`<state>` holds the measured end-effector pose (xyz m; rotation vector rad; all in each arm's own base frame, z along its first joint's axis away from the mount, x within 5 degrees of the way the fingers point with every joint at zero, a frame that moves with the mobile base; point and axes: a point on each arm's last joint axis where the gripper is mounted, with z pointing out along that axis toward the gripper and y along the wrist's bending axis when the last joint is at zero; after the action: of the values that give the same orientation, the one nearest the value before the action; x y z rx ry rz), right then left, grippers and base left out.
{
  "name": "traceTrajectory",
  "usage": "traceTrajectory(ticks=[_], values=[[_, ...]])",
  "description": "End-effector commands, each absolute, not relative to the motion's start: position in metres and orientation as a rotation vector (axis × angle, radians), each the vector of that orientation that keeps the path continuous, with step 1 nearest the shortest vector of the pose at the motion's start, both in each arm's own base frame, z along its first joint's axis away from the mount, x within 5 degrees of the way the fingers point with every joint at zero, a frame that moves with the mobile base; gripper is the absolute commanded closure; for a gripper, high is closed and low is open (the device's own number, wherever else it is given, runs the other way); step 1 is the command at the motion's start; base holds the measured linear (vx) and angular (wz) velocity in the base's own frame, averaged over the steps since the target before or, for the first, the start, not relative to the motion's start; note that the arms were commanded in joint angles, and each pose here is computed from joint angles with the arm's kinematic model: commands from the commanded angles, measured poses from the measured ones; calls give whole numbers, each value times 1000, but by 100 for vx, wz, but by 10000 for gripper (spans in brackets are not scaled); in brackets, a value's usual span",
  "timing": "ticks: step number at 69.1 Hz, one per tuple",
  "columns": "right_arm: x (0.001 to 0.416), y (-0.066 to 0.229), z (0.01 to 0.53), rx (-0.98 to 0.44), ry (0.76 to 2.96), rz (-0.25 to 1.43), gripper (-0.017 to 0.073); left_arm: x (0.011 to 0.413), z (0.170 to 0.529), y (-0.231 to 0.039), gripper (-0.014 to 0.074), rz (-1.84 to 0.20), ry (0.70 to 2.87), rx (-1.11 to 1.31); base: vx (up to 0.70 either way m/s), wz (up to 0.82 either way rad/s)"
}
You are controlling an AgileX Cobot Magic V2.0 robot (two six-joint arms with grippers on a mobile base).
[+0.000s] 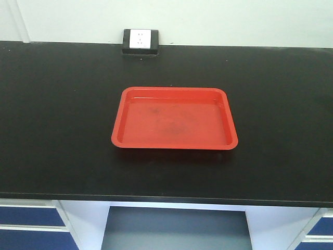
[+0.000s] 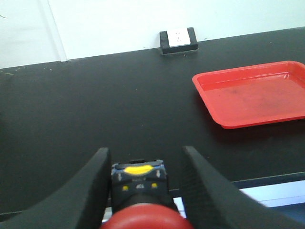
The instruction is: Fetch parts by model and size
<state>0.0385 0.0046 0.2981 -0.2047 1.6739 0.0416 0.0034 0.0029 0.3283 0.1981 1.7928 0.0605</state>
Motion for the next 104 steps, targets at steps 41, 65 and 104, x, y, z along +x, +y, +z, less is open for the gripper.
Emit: traceTrajectory(ticks=[41, 65, 104], values=[[38, 5, 313, -201, 1585, 33, 564, 6, 340, 2, 600, 51, 1716, 191, 10, -7], [38, 5, 313, -201, 1585, 33, 564, 6, 340, 2, 600, 51, 1716, 191, 10, 1], [38, 5, 313, -201, 1585, 33, 564, 6, 340, 2, 600, 51, 1716, 191, 4, 0]])
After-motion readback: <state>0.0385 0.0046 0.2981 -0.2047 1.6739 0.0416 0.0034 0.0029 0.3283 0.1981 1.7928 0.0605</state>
